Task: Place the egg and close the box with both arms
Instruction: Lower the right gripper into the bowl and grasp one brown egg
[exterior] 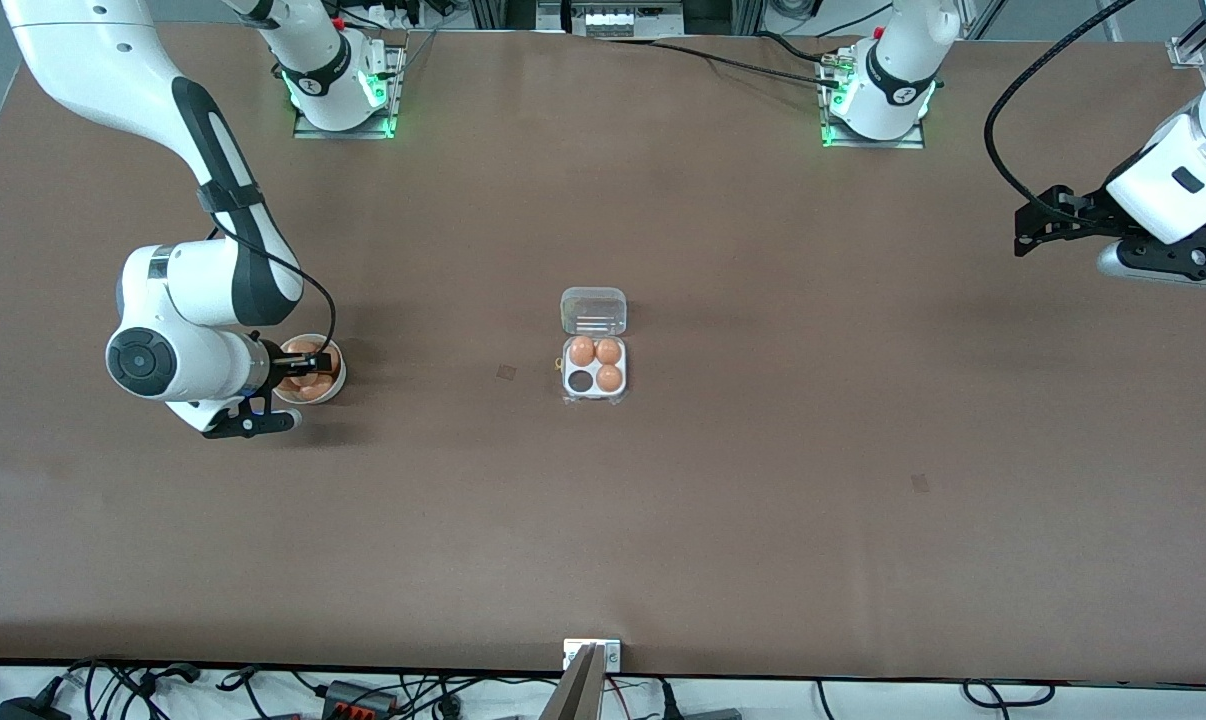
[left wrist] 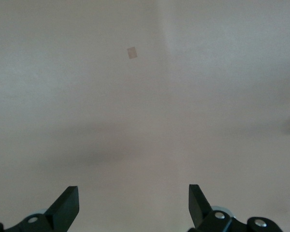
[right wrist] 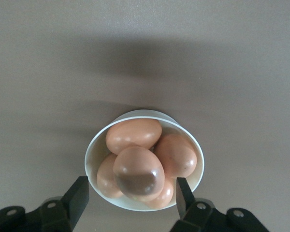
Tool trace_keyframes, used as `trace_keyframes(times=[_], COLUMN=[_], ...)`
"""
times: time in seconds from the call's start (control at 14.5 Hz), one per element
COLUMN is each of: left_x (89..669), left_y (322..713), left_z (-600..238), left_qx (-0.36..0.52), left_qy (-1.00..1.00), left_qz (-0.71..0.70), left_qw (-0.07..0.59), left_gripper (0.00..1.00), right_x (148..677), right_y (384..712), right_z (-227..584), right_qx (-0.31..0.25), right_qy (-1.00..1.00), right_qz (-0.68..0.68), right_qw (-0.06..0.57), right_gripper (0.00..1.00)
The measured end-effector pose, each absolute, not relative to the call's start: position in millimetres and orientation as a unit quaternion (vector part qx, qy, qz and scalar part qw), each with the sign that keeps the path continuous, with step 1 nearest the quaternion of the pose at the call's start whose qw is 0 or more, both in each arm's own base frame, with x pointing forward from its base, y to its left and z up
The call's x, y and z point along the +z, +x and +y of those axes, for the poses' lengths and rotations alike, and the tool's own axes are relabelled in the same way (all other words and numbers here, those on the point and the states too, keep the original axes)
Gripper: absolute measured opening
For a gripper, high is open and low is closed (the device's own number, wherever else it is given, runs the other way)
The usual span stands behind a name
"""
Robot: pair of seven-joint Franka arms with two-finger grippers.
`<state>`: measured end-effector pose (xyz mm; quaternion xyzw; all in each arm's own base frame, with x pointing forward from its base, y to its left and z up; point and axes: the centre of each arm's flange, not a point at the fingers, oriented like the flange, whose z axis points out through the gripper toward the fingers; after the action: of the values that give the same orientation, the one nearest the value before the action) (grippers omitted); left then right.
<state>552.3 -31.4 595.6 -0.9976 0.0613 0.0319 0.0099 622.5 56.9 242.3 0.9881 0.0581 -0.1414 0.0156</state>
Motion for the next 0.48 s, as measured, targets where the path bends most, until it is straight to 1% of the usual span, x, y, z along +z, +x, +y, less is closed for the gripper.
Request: trace_keyframes(times=[0.28, 0.35, 0.48], left_x=[595.6, 595.6, 595.6], left_y=[552.3, 552.3, 552.3], left_z=[-31.4, -31.4, -31.4], left_qx=[0.032, 0.032, 0.032], left_qy=[-0.998, -0.998, -0.998], left_qz=[0.061, 0.061, 0.061], left_qw=[0.01, 0.01, 0.01], left_gripper=[1.0, 1.0, 1.0], right_x=[235.9, 236.0, 234.9], right_y=[621.6, 621.6, 621.5], right_z=[56.8, 56.8, 56.8], right_qx=[-0.146, -0.146, -0.147], right_qy=[0.987, 0.987, 0.987], right_qz=[0.058, 0.058, 0.058], right_qw=[0.016, 0.016, 0.016], right_gripper=[0.78, 0.76, 0.75])
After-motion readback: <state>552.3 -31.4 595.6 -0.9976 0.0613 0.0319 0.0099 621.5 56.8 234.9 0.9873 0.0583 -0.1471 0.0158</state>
